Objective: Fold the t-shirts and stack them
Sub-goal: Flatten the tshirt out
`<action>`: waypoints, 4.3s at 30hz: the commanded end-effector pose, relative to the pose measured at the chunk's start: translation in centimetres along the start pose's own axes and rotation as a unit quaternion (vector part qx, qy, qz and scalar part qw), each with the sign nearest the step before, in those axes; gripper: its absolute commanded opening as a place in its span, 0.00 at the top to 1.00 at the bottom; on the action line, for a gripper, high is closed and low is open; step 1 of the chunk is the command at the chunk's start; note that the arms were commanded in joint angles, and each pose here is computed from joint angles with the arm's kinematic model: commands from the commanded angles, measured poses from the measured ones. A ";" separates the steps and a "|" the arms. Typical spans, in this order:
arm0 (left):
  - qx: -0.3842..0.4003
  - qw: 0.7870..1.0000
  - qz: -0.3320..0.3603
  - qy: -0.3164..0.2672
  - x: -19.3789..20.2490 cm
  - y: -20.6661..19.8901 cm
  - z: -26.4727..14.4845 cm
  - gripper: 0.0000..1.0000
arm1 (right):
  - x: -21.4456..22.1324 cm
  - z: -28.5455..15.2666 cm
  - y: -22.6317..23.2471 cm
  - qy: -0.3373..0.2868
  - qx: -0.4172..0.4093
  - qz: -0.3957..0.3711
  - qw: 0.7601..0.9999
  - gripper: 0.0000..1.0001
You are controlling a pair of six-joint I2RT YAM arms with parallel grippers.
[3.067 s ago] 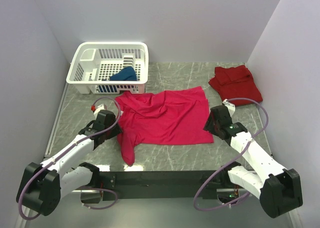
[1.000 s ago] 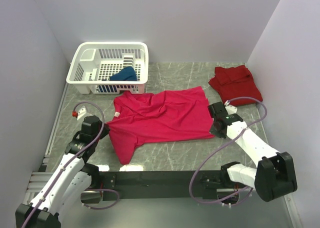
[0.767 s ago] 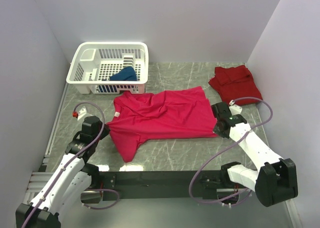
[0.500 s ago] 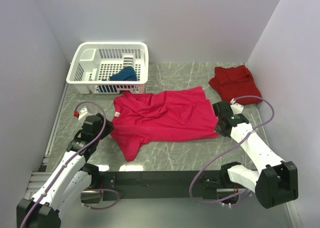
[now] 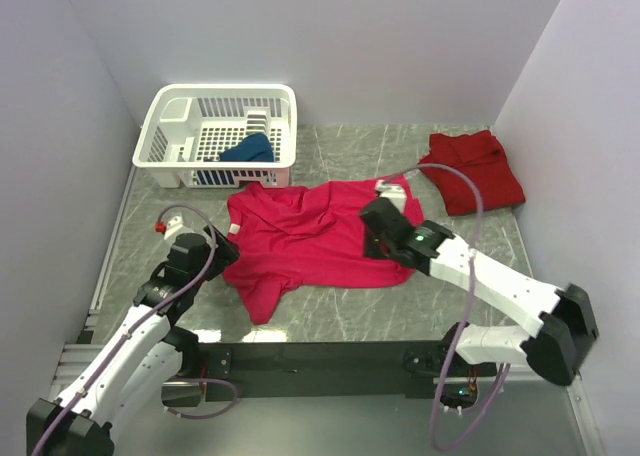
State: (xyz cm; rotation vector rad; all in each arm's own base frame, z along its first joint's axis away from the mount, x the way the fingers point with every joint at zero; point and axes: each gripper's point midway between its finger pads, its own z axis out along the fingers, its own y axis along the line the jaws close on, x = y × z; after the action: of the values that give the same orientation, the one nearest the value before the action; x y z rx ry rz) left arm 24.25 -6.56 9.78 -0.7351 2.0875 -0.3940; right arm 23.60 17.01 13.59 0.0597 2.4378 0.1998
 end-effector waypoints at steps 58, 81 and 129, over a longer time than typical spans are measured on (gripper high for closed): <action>0.066 0.961 0.233 0.135 12.6 -8.7 3.9 0.10 | 4.9 -0.4 -13.0 0.028 0.183 0.167 0.968 1.00; 0.087 0.969 0.197 0.116 9.2 -8.8 2.3 0.08 | 0.8 -1.4 -9.8 -0.014 0.101 0.169 0.980 0.58; 0.119 0.975 0.174 0.064 3.1 -13.0 4.8 0.08 | -8.3 8.9 2.4 -0.026 -0.044 0.061 0.997 0.63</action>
State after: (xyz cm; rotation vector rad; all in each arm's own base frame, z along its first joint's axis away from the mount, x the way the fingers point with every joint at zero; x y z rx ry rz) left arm 32.28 -19.24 9.35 -0.1761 2.2583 -0.4488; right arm 36.75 16.59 7.78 0.2594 2.4989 0.2200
